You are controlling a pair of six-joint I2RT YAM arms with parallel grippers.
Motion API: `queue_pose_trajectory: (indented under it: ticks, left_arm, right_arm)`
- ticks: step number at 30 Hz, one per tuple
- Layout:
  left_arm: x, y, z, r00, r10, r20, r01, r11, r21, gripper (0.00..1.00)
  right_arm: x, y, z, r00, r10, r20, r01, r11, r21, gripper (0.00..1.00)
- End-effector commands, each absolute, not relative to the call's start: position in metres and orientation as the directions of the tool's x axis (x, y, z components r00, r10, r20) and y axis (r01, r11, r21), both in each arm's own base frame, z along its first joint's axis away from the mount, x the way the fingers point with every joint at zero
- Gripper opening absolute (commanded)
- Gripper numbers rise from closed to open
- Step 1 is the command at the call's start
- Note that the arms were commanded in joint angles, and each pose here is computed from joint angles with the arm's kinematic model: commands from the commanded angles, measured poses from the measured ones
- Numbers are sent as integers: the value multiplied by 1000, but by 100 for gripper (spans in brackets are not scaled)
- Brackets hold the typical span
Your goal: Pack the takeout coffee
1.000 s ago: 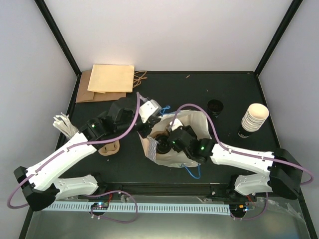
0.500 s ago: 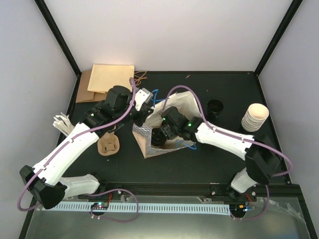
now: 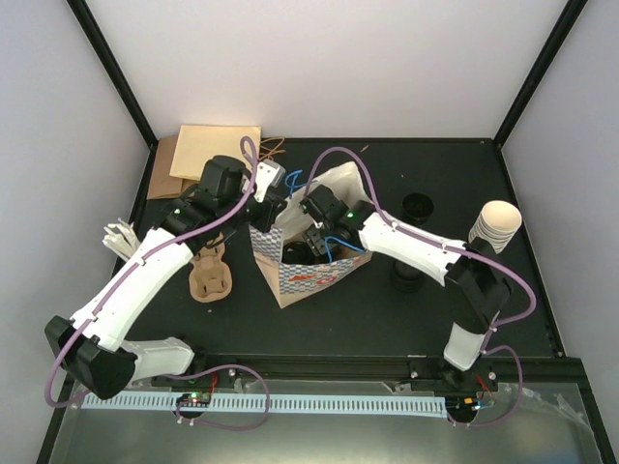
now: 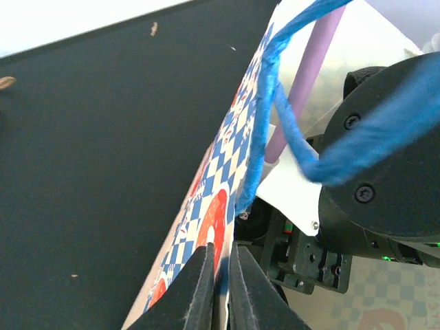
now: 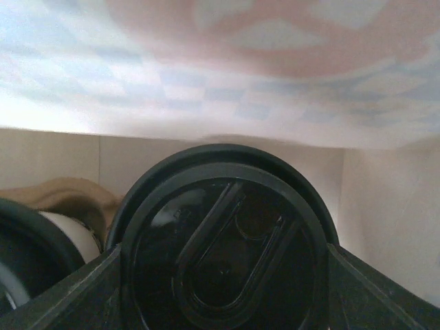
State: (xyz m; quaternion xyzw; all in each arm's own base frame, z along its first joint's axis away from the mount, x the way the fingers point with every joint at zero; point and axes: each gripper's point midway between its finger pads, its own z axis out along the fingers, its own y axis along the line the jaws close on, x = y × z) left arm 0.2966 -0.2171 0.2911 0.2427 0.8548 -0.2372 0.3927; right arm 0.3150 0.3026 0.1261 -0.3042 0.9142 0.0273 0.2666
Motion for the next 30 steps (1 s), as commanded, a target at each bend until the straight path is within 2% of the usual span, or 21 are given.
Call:
queue_pose_trajectory:
  ticks: [1, 3, 7, 12, 19, 25, 30]
  left_arm:
    - [308, -201, 326, -510, 178, -842, 547, 822, -158, 12]
    - [312, -196, 327, -510, 174, -842, 522, 841, -142, 20]
    - [313, -186, 334, -497, 162, -853, 492, 862, -123, 42]
    - [310, -178, 349, -454, 146, -879, 477, 873, -101, 57]
    - [306, -175, 351, -452, 149, -879, 475, 875, -95, 59]
    - [303, -171, 351, -453, 150, -879, 468, 879, -91, 59]
    - [301, -166, 357, -444, 135, -886, 452, 887, -91, 59]
  right_arm:
    - [285, 283, 57, -764, -603, -230, -601, 794, -85, 60]
    - [286, 282, 51, -776, -598, -202, -596, 799, -74, 60]
    - [288, 279, 45, -801, -572, -175, -577, 816, -30, 60]
    - [285, 273, 39, -819, -555, -146, -562, 827, 9, 60]
    - [274, 270, 37, -822, -554, -133, -563, 826, 38, 60]
    - [265, 258, 37, -794, -597, -114, -592, 802, -76, 57]
    - [264, 256, 41, -772, -619, -146, -589, 782, -204, 57]
